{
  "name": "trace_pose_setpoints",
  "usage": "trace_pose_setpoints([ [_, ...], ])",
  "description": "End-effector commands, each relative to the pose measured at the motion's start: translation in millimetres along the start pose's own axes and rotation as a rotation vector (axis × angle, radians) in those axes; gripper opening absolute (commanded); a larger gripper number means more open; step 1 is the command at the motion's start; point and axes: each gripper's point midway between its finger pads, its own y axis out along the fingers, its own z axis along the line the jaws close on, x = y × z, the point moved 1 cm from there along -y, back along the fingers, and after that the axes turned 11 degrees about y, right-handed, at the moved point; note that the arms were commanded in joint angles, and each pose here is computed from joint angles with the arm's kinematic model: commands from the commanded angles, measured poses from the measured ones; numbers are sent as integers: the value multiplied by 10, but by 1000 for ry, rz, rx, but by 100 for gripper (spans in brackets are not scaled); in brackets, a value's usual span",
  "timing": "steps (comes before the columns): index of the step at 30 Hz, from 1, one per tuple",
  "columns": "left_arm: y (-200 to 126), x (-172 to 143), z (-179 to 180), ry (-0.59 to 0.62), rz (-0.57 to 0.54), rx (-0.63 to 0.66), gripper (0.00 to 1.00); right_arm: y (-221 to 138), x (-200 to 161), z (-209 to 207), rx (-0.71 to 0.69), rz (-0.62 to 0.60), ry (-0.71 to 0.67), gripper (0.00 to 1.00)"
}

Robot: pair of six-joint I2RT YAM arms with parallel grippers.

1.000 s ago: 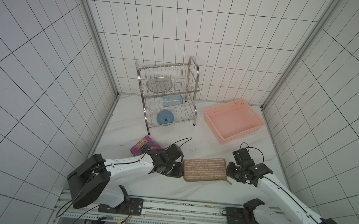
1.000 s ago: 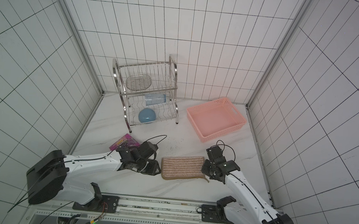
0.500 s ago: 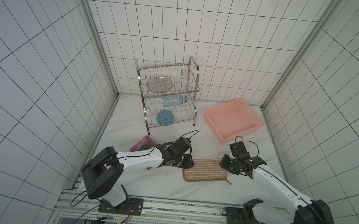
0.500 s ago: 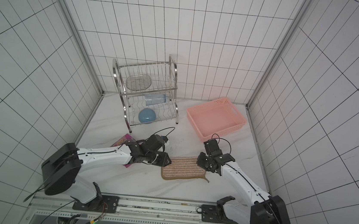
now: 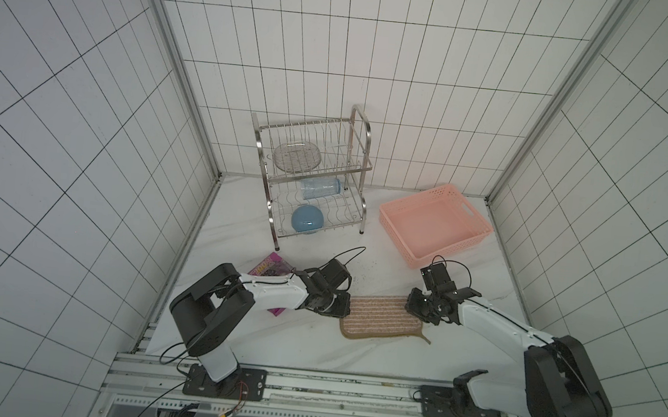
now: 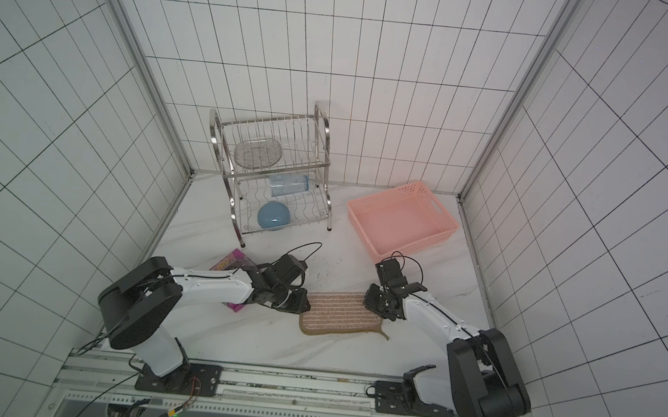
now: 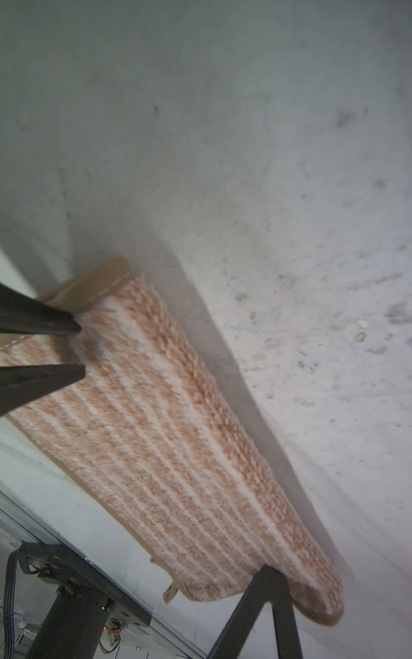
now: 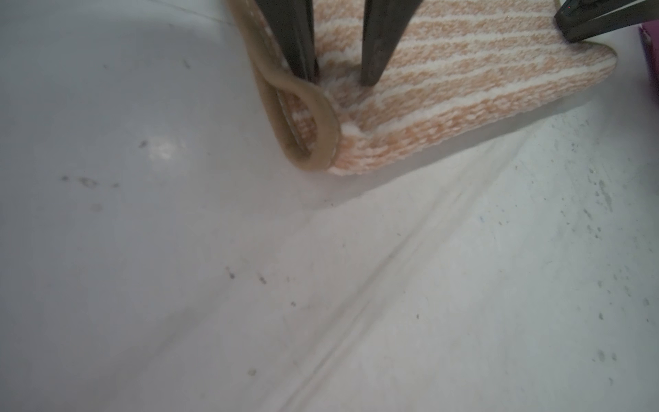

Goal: Fold the square dishcloth
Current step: Smooth out the cleaning item at the center of the board.

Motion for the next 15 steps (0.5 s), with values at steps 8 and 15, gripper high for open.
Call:
trace_pose_setpoints([
  [8,-126,88,-89,29,-39,-18,26,-337,66,-56,-42,-49,-61,42],
  [15,-424,256,-242,30,-120,-37,35,-421,-13,-192,-54,-48,-43,50],
])
